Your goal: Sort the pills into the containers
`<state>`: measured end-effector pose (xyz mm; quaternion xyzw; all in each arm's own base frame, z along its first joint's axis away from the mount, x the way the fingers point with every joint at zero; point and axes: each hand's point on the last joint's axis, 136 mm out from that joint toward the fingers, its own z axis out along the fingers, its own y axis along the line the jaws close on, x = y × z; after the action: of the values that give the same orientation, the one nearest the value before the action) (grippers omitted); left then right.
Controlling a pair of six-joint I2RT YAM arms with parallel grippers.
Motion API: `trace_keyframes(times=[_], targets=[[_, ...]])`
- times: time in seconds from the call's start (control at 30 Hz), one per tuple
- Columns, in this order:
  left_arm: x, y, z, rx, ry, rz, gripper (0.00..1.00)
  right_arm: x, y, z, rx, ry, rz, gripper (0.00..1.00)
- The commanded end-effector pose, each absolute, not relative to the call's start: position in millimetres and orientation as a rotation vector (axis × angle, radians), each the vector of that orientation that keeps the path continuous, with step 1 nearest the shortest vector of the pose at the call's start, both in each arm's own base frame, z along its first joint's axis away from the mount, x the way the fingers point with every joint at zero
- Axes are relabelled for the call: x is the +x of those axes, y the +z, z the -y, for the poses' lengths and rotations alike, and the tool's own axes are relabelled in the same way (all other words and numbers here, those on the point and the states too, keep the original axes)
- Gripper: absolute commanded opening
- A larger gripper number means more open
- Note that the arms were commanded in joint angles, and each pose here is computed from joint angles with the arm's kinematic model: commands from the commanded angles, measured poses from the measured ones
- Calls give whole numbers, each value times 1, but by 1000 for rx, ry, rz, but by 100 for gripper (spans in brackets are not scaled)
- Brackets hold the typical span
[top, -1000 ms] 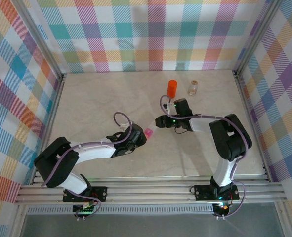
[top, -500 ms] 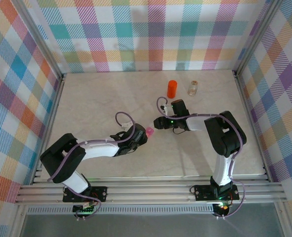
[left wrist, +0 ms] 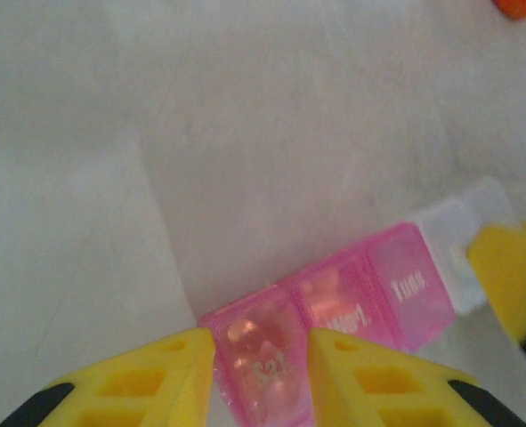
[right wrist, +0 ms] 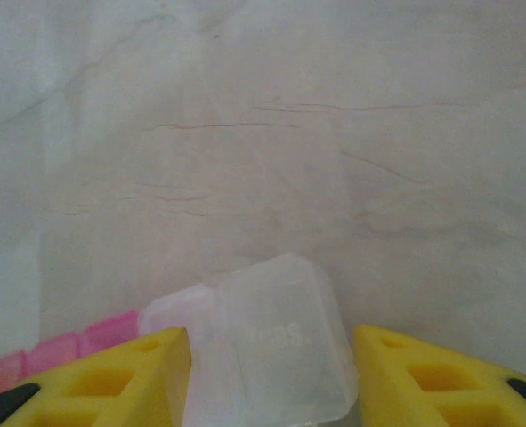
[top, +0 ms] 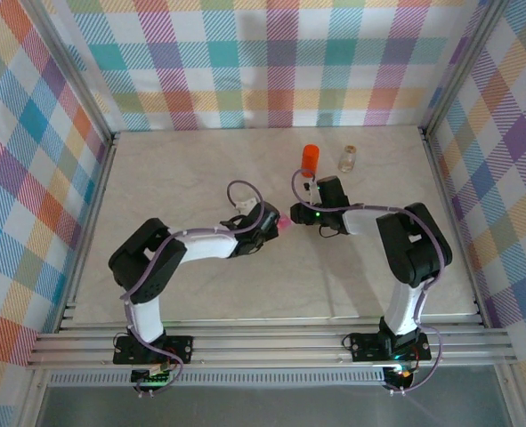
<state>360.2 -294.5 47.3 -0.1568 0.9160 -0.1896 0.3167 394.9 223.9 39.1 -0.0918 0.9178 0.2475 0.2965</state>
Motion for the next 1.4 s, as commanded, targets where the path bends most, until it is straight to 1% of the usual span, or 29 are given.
trace_keyframes(times=[0.0,0.1,0.2,0.47,0.63,0.77,0.93,1.07,1.2,1.27,1.3,1.33,1.37], targets=[[374,38,321,-334,-572,-2445,33,368,58,-256,-299,858,-2424,47],[388,35,327,-341,-582,-2438,33,367,63,-256,-275,879,-2406,47],[399,42,330,-329,-571,-2410,33,368,63,-254,-243,872,-2403,47],[424,59,332,-254,-520,-2393,33,385,72,-257,-100,908,-2356,48],[436,69,297,-301,-494,-2383,34,397,78,-251,-64,836,-2351,52],[438,91,267,-307,-485,-2358,37,398,80,-244,-68,777,-2365,53],[424,135,236,-244,-426,-2301,49,393,92,-232,-91,690,-2361,55],[404,179,205,-184,-349,-2224,56,382,114,-217,-128,612,-2334,57],[368,223,164,-138,-248,-2117,66,363,148,-190,-164,491,-2246,58],[346,237,142,-141,-223,-2052,68,352,163,-172,-186,410,-2181,60],[335,243,129,-152,-211,-2014,70,347,167,-160,-186,350,-2155,62],[324,247,116,-174,-190,-1978,73,342,172,-148,-184,287,-2119,68],[314,246,104,-202,-174,-1953,74,339,176,-138,-185,231,-2081,99]])
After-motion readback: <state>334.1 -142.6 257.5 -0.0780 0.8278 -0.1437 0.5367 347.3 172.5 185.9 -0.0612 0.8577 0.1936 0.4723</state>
